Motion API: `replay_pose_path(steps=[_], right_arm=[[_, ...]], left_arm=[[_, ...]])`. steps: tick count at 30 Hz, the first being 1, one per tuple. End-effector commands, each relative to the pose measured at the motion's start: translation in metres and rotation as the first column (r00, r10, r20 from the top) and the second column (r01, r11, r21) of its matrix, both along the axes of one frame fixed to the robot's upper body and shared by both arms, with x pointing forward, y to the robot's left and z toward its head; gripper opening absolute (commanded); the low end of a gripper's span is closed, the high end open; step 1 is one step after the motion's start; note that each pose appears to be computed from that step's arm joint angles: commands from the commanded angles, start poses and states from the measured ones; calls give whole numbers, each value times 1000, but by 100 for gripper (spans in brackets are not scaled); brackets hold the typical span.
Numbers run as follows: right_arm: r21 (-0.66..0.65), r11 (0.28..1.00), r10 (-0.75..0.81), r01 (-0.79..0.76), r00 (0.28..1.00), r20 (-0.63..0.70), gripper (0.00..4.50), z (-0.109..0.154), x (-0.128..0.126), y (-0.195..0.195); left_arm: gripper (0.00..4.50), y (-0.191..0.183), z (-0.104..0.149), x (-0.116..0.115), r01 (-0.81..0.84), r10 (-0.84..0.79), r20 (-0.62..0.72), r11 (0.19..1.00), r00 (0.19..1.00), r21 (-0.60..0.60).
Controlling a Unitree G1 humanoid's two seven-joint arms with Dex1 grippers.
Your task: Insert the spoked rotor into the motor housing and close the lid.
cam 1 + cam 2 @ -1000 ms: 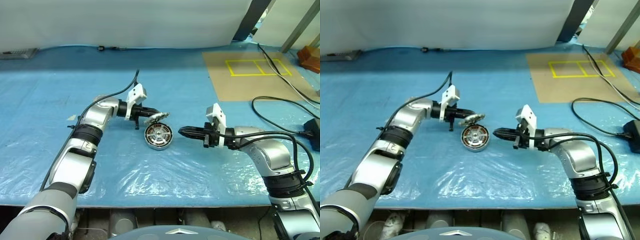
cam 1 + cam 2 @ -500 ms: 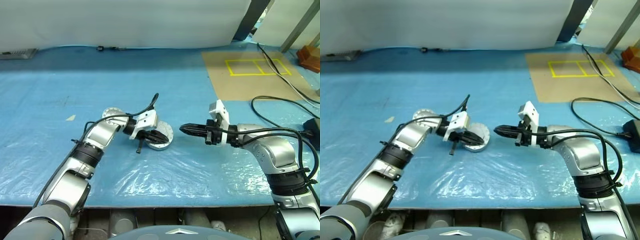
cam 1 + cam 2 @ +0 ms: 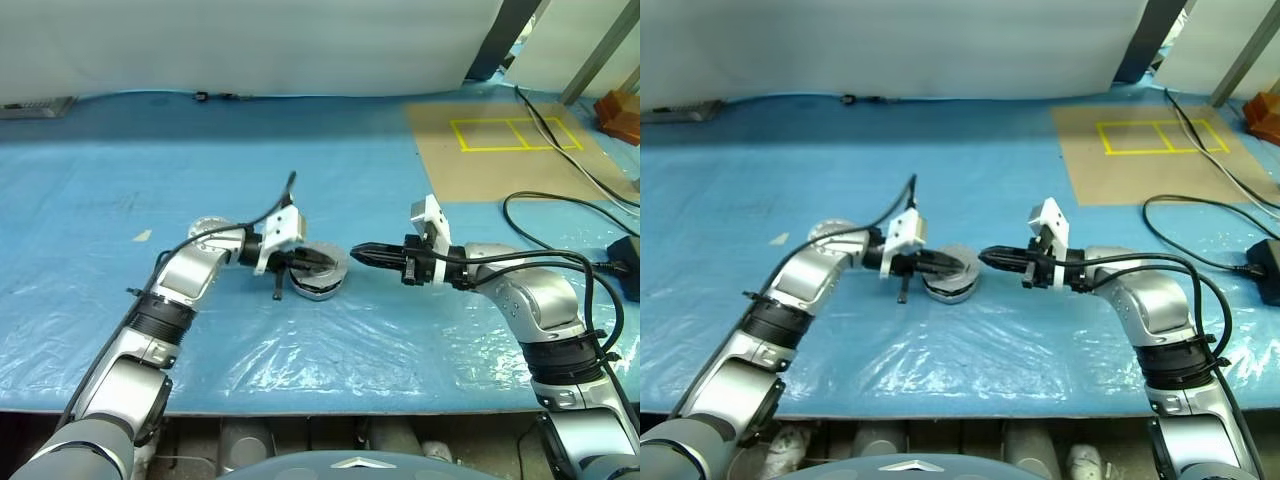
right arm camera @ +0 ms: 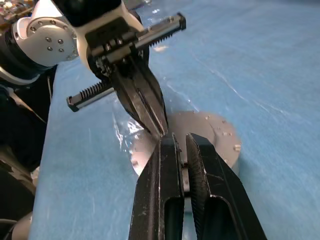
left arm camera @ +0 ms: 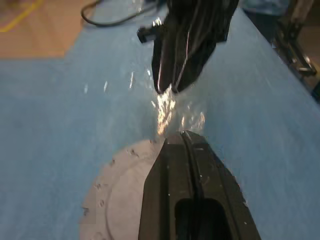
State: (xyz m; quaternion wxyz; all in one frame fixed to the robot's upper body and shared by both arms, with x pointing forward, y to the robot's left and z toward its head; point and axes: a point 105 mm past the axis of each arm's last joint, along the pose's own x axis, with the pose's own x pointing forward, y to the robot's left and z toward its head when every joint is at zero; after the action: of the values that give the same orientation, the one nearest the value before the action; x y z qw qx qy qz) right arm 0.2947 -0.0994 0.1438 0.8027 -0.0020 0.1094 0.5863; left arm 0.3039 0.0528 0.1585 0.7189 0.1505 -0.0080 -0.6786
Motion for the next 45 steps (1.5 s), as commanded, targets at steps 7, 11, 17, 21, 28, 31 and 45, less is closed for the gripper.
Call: replay_pose_path(steps=[7,11,17,21,28,31,45], right_arm=[[-24,999,49,-47,992,119,25,7,8,21],[-46,999,-4,15,972,236,151,8,28,31],[-85,994,87,-69,970,225,353,-2,23,37],[-112,983,169,-148,963,209,446,-6,16,43],[-159,975,187,-152,954,234,446,-13,27,50],[-172,974,184,-146,954,236,446,-18,31,54],[-288,933,272,-214,946,176,446,-50,25,49]], left_arm=[[3,47,26,-21,-199,199,-7,977,980,-78],[0,68,10,-12,-401,398,-56,914,915,-62],[0,77,-3,-25,-467,464,-57,882,884,-59],[0,78,-7,-36,-460,458,-39,885,888,-68],[0,82,-23,-51,-420,420,-8,906,907,-43],[0,84,-26,-49,-435,436,-2,899,900,-43],[0,84,-45,-54,-431,431,-5,902,902,4]])
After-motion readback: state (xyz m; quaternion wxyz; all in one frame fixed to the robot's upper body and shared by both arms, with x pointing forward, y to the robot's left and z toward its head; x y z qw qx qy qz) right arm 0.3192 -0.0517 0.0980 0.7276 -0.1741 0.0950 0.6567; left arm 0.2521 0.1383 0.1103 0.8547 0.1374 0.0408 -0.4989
